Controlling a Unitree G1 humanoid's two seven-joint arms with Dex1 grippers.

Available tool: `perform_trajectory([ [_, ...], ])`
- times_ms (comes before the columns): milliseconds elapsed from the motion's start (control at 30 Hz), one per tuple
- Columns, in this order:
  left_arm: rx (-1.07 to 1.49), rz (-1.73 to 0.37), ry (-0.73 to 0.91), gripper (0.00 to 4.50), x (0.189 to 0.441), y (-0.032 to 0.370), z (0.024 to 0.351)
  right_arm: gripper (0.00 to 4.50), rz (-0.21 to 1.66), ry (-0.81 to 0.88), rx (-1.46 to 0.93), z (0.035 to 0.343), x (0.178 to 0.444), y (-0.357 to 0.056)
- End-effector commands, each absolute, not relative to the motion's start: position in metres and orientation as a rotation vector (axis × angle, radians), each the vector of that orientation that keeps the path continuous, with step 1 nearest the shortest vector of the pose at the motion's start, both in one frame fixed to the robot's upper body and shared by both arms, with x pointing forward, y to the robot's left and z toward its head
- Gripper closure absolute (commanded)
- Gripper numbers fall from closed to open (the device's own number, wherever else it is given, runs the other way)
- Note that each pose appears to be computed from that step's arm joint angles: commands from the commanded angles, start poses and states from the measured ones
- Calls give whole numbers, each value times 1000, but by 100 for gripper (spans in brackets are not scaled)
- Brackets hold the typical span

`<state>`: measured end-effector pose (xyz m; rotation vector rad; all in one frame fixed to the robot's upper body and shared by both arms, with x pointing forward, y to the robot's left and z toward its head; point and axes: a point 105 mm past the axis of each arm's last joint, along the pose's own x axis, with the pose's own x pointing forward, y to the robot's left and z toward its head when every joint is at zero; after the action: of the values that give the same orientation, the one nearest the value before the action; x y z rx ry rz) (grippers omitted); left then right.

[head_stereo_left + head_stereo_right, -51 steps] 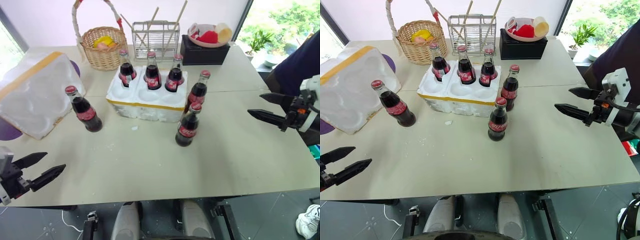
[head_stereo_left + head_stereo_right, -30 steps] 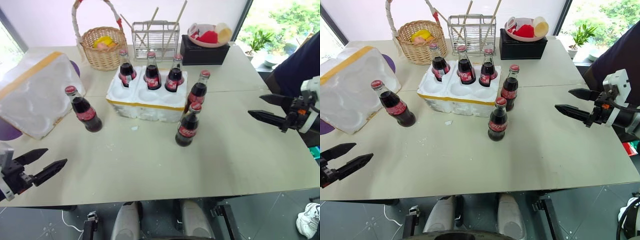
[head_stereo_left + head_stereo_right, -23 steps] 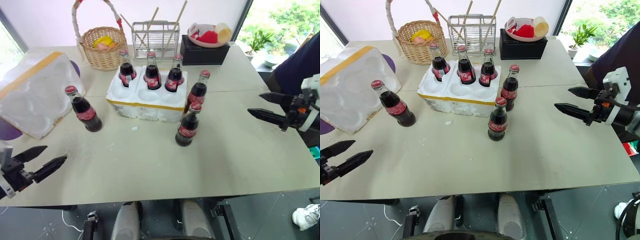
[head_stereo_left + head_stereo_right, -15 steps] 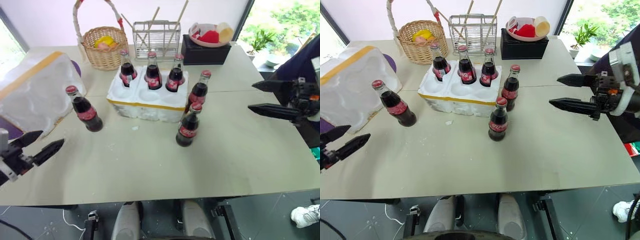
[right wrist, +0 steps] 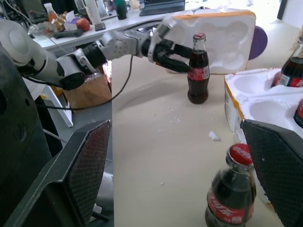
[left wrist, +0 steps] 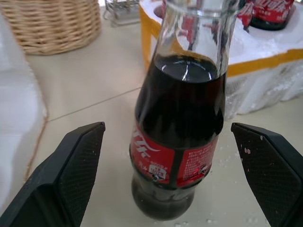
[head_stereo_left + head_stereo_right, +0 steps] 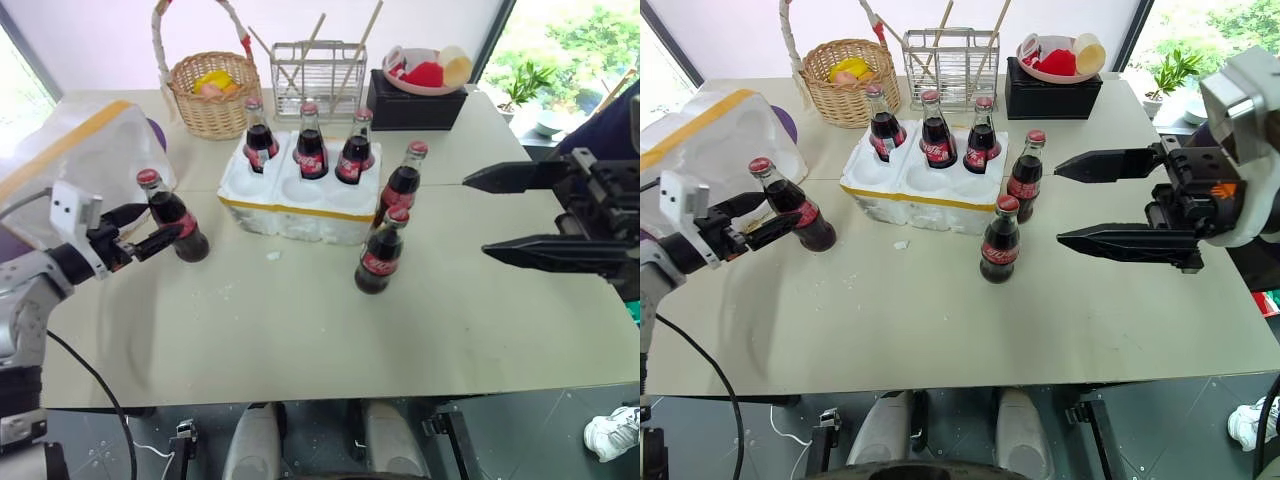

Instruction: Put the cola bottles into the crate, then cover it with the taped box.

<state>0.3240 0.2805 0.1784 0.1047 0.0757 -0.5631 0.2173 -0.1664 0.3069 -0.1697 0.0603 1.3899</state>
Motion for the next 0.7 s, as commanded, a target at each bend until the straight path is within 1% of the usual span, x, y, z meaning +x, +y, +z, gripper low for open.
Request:
perform_trajectory([
  [33, 153, -578, 49, 3, 333, 278, 186, 0, 1384, 0, -180, 316, 211, -164],
  [200, 169, -594, 68, 3, 348, 272, 177, 0, 1359, -6, -181, 313, 213, -162],
  [300, 187, -629, 68, 3, 349, 267, 173, 0, 1351, -4, -180, 310, 214, -161],
  [400, 175, -665, 70, 89, 343, 265, 173, 0, 1348, -6, -174, 311, 214, -160],
  [433, 183, -668, 75, 138, 341, 266, 173, 0, 1348, -6, -169, 311, 214, -160],
  [467, 189, -666, 84, 175, 339, 268, 173, 0, 1349, -2, -160, 311, 214, -160],
  [600, 199, -716, 110, 171, 322, 270, 184, 0, 1357, 16, -129, 311, 212, -161],
  [667, 181, -767, 102, 171, 309, 267, 200, 0, 1340, 5, -133, 312, 213, -161],
  [700, 153, -818, 87, 171, 300, 262, 214, 0, 1325, -5, -145, 312, 214, -161],
])
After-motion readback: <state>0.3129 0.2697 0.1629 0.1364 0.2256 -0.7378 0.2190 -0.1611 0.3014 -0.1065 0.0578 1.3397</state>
